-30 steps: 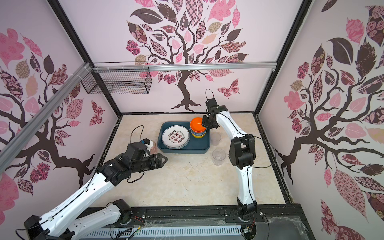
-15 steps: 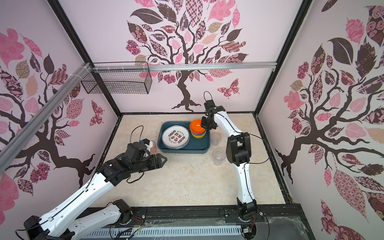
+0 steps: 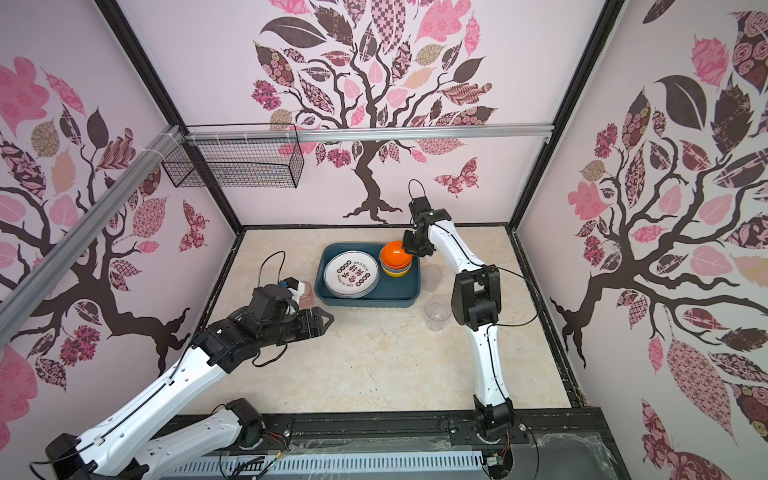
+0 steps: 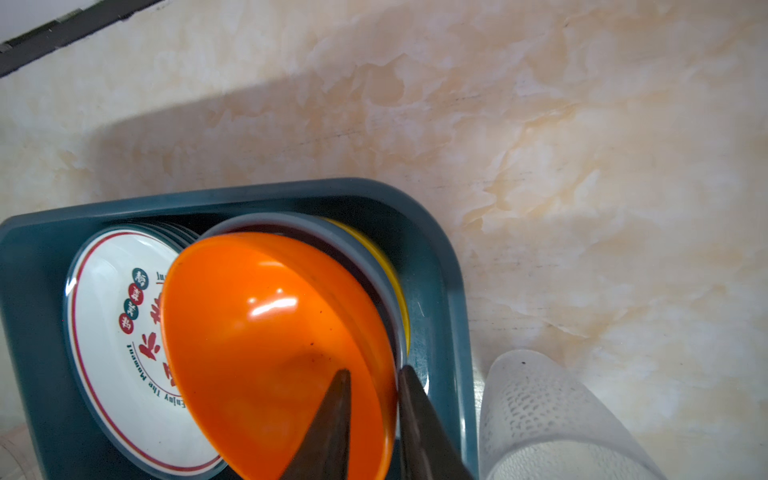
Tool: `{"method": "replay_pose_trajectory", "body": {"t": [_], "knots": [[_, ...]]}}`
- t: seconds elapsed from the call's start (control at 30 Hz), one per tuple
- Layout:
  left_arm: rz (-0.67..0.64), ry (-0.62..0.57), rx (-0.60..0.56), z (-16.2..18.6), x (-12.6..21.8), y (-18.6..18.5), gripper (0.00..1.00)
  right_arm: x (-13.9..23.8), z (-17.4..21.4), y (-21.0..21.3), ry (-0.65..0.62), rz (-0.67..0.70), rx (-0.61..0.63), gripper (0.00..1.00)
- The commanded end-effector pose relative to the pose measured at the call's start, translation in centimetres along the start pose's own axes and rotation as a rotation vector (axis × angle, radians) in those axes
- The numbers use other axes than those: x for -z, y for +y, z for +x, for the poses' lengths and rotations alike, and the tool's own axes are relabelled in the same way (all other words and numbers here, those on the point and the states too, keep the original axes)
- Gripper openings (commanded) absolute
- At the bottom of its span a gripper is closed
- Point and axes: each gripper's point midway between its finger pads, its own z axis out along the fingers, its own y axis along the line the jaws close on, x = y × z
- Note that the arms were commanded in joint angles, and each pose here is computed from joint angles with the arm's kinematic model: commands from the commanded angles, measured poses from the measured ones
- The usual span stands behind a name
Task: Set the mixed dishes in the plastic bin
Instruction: 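Lower the orange bowl onto the stacked bowls and open the right gripper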
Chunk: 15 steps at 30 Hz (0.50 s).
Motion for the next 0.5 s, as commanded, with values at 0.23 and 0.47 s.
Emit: {"method": "replay_pose_trajectory", "body": {"t": [0.23,0.47], "knots": [[0.012,-0.018,0.013,-0.1,0.4,0.0,0.78,4.0,-0.9,-0.5,-0.062,0.049,0.019,0.35],[0.021,-0.023,0.019,-0.1,0.7,0.0,0.78,7.1,-0.6,-0.5,-0.111,0.035,0.025,0.38]]}}
